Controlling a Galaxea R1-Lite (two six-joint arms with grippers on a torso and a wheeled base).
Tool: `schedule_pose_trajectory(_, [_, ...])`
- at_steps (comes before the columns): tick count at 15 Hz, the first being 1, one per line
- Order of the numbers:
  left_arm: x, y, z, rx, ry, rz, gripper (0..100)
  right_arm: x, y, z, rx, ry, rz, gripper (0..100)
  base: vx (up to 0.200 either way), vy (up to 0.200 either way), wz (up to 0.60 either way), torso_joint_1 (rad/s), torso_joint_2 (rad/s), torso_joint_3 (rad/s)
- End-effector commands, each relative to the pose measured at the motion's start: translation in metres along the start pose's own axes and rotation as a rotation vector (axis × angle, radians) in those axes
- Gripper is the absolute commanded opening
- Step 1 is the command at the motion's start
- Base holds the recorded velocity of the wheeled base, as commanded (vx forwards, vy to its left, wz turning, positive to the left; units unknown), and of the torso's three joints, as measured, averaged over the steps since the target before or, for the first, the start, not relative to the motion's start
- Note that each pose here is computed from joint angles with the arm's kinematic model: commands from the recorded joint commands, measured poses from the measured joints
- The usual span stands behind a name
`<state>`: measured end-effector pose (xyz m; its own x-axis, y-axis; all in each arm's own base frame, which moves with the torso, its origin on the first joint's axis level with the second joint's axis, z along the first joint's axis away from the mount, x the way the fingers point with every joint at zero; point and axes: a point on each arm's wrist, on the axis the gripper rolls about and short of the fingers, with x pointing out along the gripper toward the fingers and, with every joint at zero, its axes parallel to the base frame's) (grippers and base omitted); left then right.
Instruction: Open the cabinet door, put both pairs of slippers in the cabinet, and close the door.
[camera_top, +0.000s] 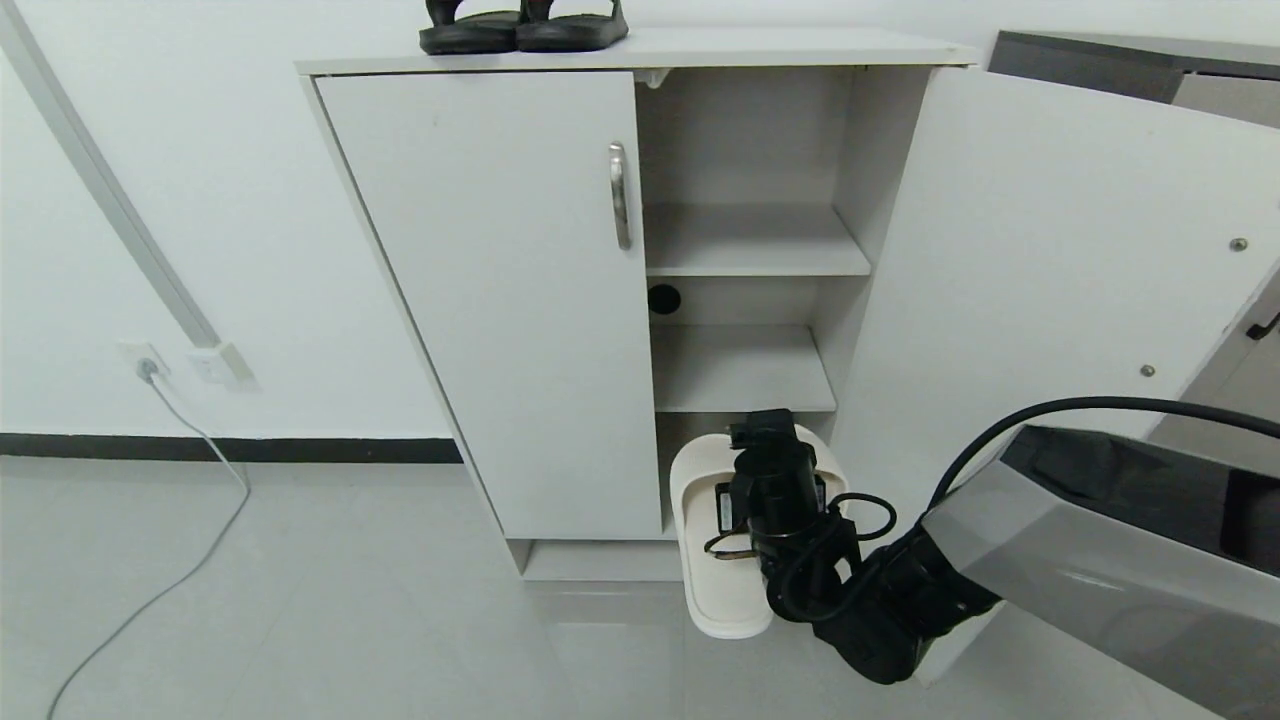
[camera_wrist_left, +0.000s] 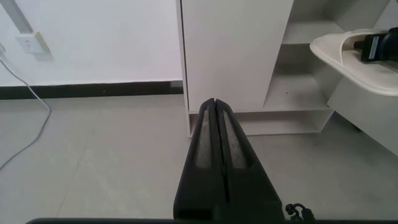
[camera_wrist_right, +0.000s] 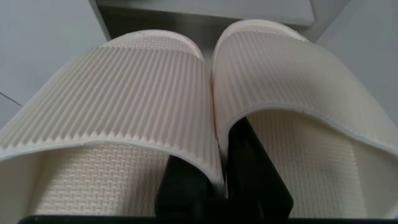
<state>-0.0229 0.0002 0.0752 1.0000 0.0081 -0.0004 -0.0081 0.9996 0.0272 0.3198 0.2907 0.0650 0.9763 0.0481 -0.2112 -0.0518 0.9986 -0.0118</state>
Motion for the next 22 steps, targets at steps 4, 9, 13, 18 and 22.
schedule_pose_trajectory(4, [0.000, 0.000, 0.000, 0.003, 0.003, 0.001, 0, 0.001, 0.000, 0.001, 0.004, -0.004, -0.002, 0, 0.000, 0.000, 0.00, 0.004, 0.00, -0.200])
schedule_pose_trajectory(9, [0.000, 0.000, 0.000, 0.005, 0.003, 0.001, 0, 0.000, 0.000, 0.018, 0.035, -0.167, 0.014, 0, 0.000, 0.000, 0.00, 0.002, 0.01, -0.193])
schedule_pose_trajectory(13, [0.000, 0.000, 0.000, 0.002, 0.003, 0.001, 0, 0.004, -0.007, 0.027, 0.002, -0.273, -0.019, 0, 0.000, 0.000, 0.00, 0.002, 0.00, -0.110])
schedule_pose_trajectory(18, [0.000, 0.000, 0.000, 0.000, 0.003, 0.001, 0, 0.004, -0.007, 0.028, 0.000, -0.275, -0.019, 0, 0.000, 0.000, 0.00, 0.000, 0.00, 0.000])
schedule_pose_trajectory(22, [0.000, 0.000, 0.000, 0.000, 0.003, 0.001, 0, 0.004, -0.007, 0.029, -0.001, -0.280, -0.021, 0, 0.100, 0.000, 0.00, 0.002, 0.00, 0.004])
